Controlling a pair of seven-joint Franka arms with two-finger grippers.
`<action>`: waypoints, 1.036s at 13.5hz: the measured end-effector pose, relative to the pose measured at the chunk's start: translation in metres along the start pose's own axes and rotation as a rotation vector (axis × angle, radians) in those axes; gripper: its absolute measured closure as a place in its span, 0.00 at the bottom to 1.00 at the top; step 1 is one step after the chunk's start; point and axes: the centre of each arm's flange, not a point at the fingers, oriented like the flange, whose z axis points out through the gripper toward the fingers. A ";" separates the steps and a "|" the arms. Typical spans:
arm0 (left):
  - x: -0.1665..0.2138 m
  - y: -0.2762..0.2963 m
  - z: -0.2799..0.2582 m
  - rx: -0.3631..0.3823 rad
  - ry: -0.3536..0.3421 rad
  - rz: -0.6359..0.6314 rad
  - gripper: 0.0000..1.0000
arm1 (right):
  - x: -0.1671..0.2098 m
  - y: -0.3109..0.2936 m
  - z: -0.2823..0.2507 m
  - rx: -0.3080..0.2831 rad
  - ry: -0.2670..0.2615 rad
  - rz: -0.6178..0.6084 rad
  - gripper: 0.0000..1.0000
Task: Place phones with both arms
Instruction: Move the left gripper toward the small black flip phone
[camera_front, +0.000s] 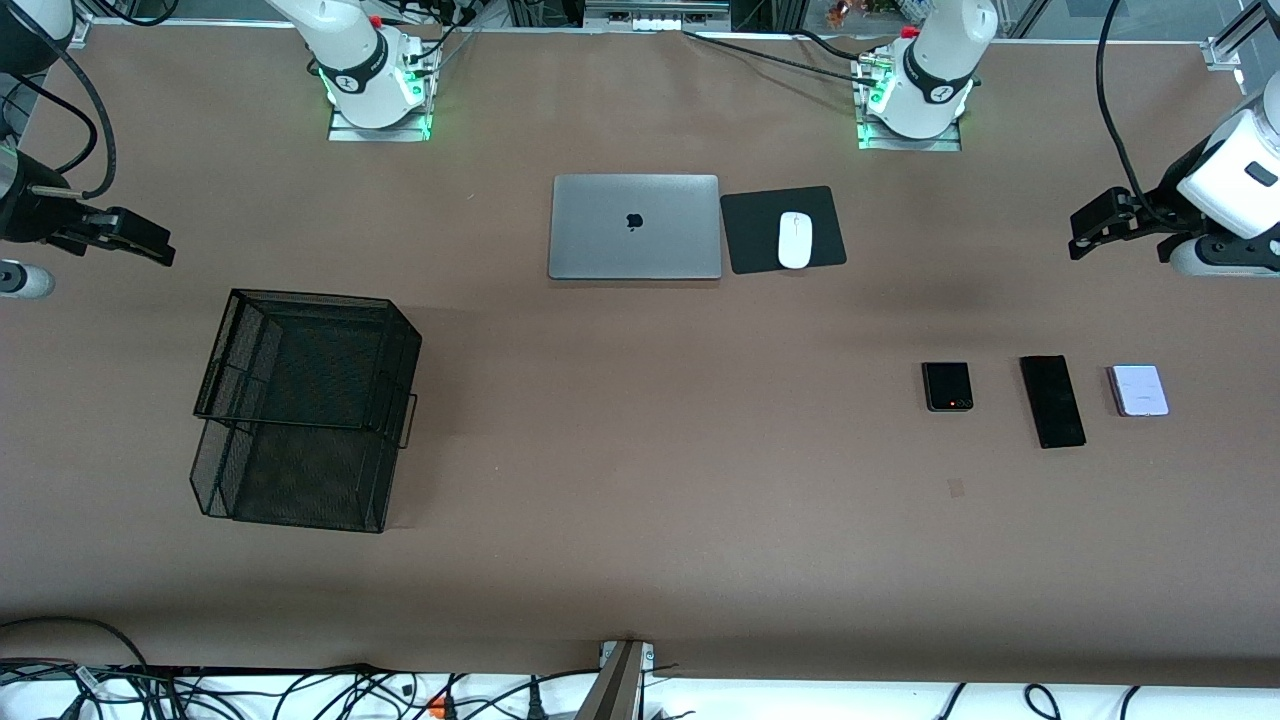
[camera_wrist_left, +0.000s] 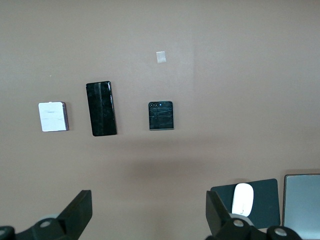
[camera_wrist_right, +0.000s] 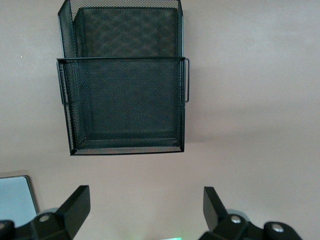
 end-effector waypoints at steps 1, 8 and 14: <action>0.000 0.000 0.000 0.000 0.000 0.000 0.00 | 0.000 -0.001 0.000 0.000 0.000 -0.001 0.00; 0.000 0.001 0.002 0.000 -0.012 0.001 0.00 | 0.000 -0.001 0.000 0.000 0.000 -0.002 0.00; 0.016 0.003 0.037 -0.001 -0.081 0.008 0.00 | 0.000 -0.003 0.000 0.005 0.000 -0.004 0.00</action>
